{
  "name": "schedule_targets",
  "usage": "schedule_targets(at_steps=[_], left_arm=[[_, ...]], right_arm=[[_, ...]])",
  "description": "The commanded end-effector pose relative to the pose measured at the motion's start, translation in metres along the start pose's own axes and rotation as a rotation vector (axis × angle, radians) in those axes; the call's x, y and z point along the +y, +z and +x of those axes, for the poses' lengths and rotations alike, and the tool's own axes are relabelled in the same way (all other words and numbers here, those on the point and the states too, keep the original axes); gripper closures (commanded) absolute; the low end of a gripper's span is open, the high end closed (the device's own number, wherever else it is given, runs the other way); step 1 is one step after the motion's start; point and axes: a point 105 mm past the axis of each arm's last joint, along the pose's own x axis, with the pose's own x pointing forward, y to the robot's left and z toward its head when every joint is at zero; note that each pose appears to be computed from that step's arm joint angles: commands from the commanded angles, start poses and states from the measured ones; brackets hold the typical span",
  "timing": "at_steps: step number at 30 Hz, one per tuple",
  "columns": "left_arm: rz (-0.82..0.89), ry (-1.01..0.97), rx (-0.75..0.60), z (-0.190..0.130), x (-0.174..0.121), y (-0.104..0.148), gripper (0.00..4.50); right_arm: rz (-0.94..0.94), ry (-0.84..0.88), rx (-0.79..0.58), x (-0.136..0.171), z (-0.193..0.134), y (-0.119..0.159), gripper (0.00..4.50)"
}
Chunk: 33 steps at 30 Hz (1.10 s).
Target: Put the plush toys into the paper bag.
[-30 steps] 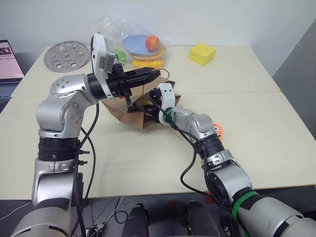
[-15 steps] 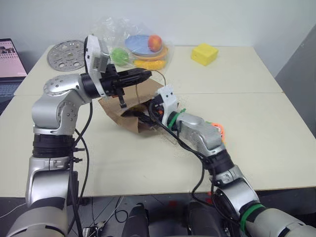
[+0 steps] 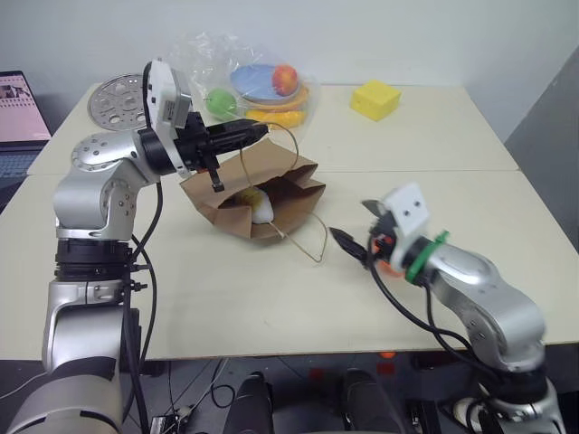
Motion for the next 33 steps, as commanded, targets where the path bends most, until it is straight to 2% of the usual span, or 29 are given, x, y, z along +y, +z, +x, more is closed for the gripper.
schedule_targets(at_steps=[1,6,11,14,19,21,23,25,27,30,33], left_arm=[[0.060,0.011,-0.030,-0.004,0.004,0.015,4.50],[0.061,0.002,-0.026,-0.002,0.003,0.014,4.50],[0.065,-0.002,-0.031,0.001,0.003,0.015,4.50],[0.069,-0.002,-0.029,0.000,0.003,0.014,4.50],[0.068,0.008,-0.029,-0.002,0.002,0.014,4.50],[0.069,0.011,-0.028,-0.002,0.002,0.014,4.50],[0.068,0.011,-0.027,-0.003,0.001,0.013,4.50],[0.066,0.012,-0.027,-0.003,0.001,0.013,4.50],[0.063,0.013,-0.027,-0.004,0.001,0.013,4.50],[0.061,0.010,-0.024,-0.004,0.000,0.012,4.50],[0.061,0.002,-0.030,0.000,0.000,0.013,4.50]], right_arm=[[-0.052,-0.145,0.055,-0.012,-0.021,-0.019,0.03],[0.008,-0.227,0.119,-0.012,-0.029,-0.047,0.03],[-0.005,-0.273,0.133,-0.016,-0.023,-0.060,0.03],[-0.041,-0.279,0.117,-0.020,-0.020,-0.061,0.59],[-0.064,-0.286,0.113,-0.032,-0.020,-0.068,2.34],[-0.080,-0.251,0.075,-0.032,-0.020,-0.060,2.97],[-0.084,-0.226,0.048,-0.032,-0.020,-0.053,3.85],[-0.070,-0.191,0.019,-0.030,-0.019,-0.046,4.36],[-0.056,-0.151,-0.013,-0.028,-0.018,-0.038,4.44],[0.020,0.109,-0.160,-0.008,-0.008,0.017,4.44],[0.029,0.199,-0.192,0.006,0.013,0.042,4.44]])
